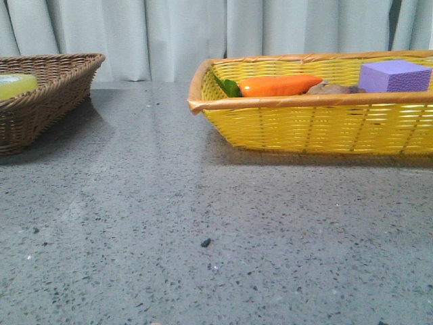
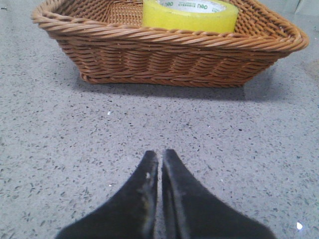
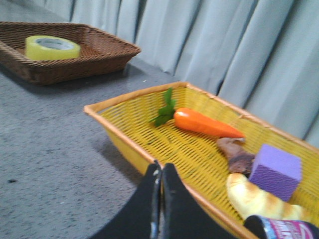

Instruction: Transfer tape with both arms

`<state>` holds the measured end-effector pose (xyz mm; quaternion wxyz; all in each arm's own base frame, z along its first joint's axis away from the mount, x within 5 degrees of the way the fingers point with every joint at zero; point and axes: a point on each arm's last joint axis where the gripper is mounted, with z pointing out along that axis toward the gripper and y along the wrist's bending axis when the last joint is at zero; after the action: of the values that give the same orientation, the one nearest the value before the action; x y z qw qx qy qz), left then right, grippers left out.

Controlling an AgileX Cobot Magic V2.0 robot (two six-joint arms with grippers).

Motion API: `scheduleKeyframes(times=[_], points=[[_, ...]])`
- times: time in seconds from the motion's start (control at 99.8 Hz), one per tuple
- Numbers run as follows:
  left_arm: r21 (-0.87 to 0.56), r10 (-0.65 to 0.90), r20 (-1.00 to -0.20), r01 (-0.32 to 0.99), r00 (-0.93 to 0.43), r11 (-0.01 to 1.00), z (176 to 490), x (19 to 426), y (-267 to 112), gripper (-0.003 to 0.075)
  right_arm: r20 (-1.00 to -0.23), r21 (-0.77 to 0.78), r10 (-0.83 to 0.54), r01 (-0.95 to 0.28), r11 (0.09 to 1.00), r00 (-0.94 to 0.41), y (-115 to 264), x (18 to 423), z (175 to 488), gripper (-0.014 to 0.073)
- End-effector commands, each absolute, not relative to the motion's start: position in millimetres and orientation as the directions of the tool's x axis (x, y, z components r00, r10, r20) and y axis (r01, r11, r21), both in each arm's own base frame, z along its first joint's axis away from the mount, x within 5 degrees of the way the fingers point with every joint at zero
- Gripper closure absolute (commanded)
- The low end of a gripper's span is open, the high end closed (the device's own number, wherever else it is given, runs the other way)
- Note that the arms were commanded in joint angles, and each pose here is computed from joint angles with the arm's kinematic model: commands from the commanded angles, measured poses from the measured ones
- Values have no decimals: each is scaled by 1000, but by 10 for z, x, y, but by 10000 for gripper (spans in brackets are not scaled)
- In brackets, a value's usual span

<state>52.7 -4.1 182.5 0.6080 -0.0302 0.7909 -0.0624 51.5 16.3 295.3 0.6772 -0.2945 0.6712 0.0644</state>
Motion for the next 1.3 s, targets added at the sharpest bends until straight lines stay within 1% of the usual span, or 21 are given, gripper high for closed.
scheduleKeyframes(times=[0.0,0.06,0.1,0.21,0.301,0.361,0.561,0.722,0.842,0.932,1.042,1.293], points=[[-145,-137,-973,33,-185,989,1849,526,-38,741,-934,-355,-297,-438,826,199,197,519,3045,662],[-145,-137,-973,33,-185,989,1849,526,-38,741,-932,-357,-291,-401,844,217,208,531,3012,662],[-145,-137,-973,33,-185,989,1849,526,-38,741,-940,-330,-261,-391,859,220,219,536,2993,662],[-145,-137,-973,33,-185,989,1849,526,-38,741,-969,-177,-98,-364,915,225,241,561,2923,662],[-145,-137,-973,33,-185,989,1849,526,-38,741,-969,-71,9,-313,947,247,220,594,2841,662],[-145,-137,-973,33,-185,989,1849,526,-38,741,-960,-28,52,-279,960,276,199,609,2789,662],[-145,-137,-973,33,-185,989,1849,526,-38,741,-948,23,66,-140,990,312,98,576,2587,662],[-145,-137,-973,33,-185,989,1849,526,-38,741,-952,73,70,-1,997,298,5,568,2369,662],[-145,-137,-973,33,-185,989,1849,526,-38,741,-954,91,72,52,994,290,-28,559,2239,662],[-145,-137,-973,33,-185,989,1849,526,-38,741,-975,99,79,89,991,210,-52,563,2162,662],[-145,-137,-974,33,-183,989,1851,526,-38,741,-993,64,51,130,989,103,-76,563,2061,662],[-145,-137,-974,33,-183,989,1851,526,-38,741,-995,16,31,155,988,-94,-89,544,1872,662]])
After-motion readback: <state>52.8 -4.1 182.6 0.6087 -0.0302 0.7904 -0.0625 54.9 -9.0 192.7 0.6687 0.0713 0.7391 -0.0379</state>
